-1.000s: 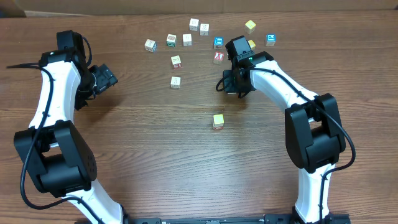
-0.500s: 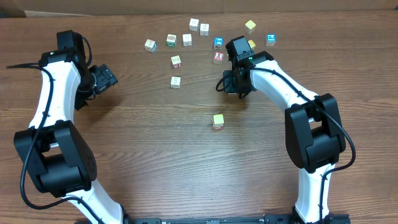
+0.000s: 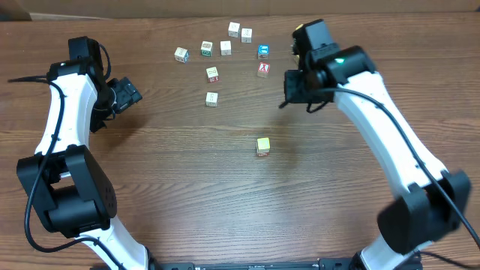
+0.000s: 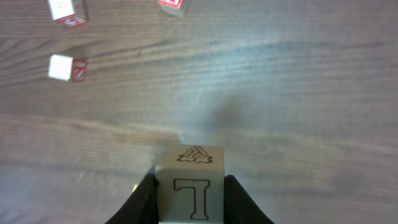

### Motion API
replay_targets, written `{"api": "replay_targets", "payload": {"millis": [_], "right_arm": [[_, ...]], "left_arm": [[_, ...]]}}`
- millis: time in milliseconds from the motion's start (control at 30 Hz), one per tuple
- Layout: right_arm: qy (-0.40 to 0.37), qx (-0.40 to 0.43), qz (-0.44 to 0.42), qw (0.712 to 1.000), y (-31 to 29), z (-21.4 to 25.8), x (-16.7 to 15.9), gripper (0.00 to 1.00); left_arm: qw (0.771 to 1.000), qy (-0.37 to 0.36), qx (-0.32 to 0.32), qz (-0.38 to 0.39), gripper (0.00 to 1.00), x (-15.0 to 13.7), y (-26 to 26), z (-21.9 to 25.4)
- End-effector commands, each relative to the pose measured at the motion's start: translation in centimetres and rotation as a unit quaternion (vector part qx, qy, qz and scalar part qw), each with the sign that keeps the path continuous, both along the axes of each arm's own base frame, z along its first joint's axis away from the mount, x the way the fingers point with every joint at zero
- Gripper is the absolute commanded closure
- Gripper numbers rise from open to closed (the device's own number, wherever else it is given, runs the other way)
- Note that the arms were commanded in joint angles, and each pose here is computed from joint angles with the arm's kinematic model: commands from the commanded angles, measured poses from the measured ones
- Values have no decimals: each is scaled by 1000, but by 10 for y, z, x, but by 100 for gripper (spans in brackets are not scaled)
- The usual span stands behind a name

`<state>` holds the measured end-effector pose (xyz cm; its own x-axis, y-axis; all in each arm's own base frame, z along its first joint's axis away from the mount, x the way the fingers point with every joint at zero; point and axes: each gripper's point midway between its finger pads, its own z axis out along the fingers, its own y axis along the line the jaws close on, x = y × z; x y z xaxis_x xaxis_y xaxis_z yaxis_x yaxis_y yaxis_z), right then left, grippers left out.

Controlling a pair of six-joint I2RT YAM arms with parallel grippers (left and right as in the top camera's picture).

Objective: Form a tower
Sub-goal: 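Lift the T block and carry it over the stack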

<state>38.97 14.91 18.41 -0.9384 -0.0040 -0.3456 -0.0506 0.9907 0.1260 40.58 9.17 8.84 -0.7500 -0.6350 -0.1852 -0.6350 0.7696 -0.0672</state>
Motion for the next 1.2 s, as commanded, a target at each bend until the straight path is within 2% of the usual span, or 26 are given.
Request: {"api": "replay_targets", "payload": {"millis": [0, 400, 600, 967, 1167], "right_arm": [[29, 32, -12, 999, 7, 6, -17, 76], [78, 37, 35, 996, 55, -23, -57, 76], [64, 38, 76, 994, 87, -23, -68, 76], [75, 20, 68, 995, 94, -27, -83, 76], [94, 13, 65, 993, 92, -46, -93, 76]], "left_arm": [[1000, -5, 1, -5, 0, 4, 0, 2], [1000, -5, 1, -5, 0, 4, 0, 2], [1000, -5, 1, -5, 0, 4, 0, 2], [1000, -5, 1, -5, 0, 4, 0, 2], [1000, -5, 1, -5, 0, 4, 0, 2]]}}
